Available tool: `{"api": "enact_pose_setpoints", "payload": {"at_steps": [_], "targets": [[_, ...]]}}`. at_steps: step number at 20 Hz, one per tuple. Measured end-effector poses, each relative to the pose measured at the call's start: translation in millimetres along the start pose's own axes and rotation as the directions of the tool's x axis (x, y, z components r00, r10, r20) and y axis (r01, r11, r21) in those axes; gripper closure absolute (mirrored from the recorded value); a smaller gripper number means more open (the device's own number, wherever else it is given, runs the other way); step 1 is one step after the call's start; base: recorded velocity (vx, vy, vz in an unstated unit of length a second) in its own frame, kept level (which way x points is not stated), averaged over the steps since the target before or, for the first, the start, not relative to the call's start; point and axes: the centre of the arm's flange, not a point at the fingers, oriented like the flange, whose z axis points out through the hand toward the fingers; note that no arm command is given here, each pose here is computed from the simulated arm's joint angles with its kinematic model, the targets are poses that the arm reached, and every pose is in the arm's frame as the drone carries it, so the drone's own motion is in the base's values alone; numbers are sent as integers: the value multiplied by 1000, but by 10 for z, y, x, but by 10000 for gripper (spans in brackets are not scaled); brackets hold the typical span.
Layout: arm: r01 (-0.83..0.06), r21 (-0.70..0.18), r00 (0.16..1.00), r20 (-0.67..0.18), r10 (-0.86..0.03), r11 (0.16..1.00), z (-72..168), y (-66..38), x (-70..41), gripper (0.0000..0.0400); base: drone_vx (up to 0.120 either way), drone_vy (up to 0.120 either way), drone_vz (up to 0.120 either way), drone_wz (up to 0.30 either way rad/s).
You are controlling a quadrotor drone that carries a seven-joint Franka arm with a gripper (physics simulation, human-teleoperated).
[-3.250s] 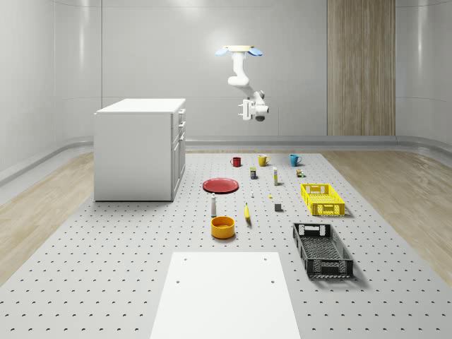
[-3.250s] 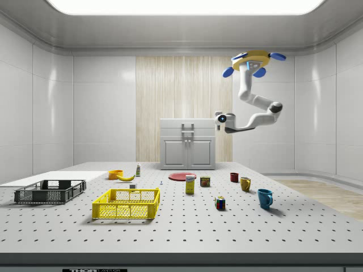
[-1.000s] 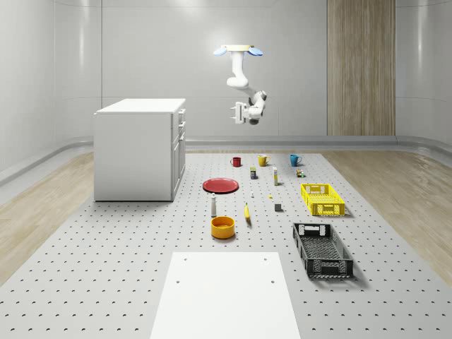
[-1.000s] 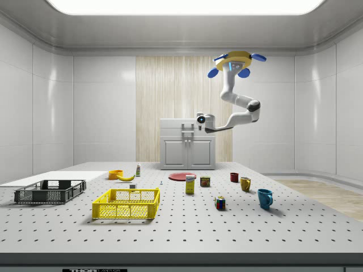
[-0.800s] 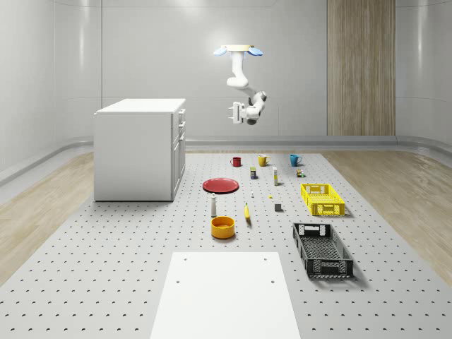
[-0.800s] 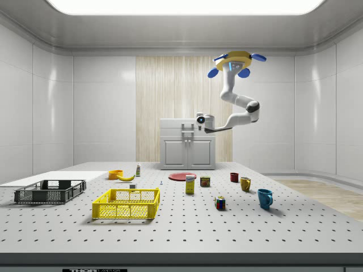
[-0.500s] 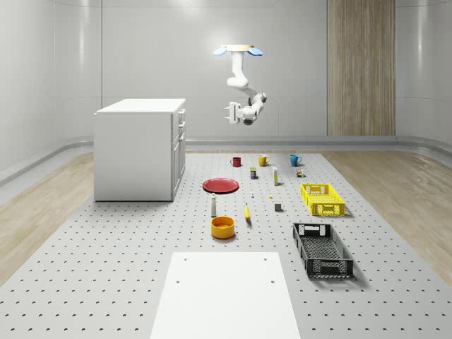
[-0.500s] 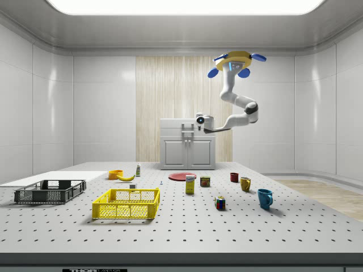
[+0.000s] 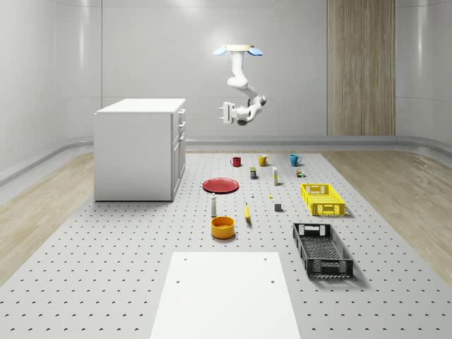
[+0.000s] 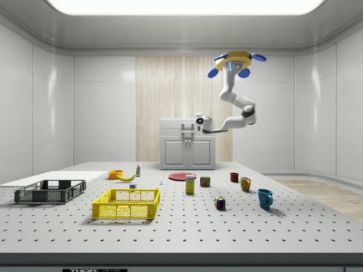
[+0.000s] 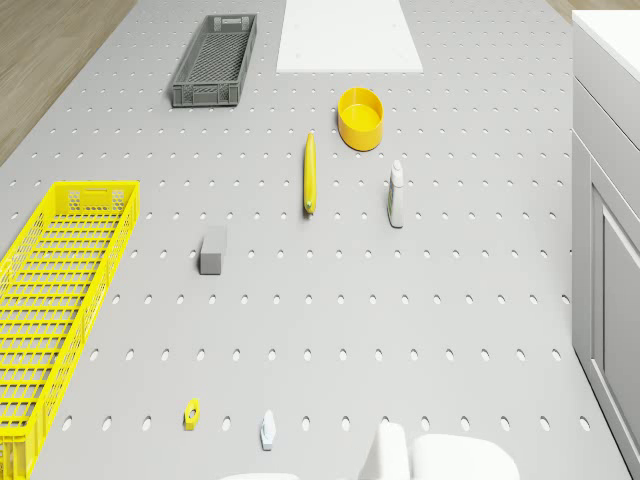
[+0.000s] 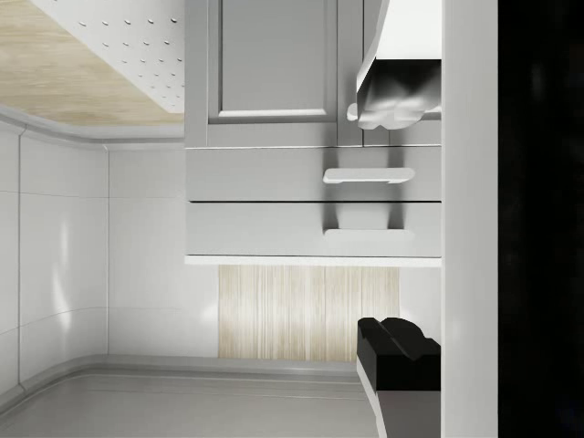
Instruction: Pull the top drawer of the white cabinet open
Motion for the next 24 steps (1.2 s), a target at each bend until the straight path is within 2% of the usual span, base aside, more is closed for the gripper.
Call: {"api": "enact_pose_setpoints", "payload": {"at_steps": [17,20,24], "targets": [[0,0,1000,1,0,1000,959,-30,22,95,0,0,0,0],[0,0,1000,1,0,1000,1104,-69,60,95,0,0,0,0],[0,0,1000,1,0,1000,1215,-173,166,95,0,0,0,0]]}}
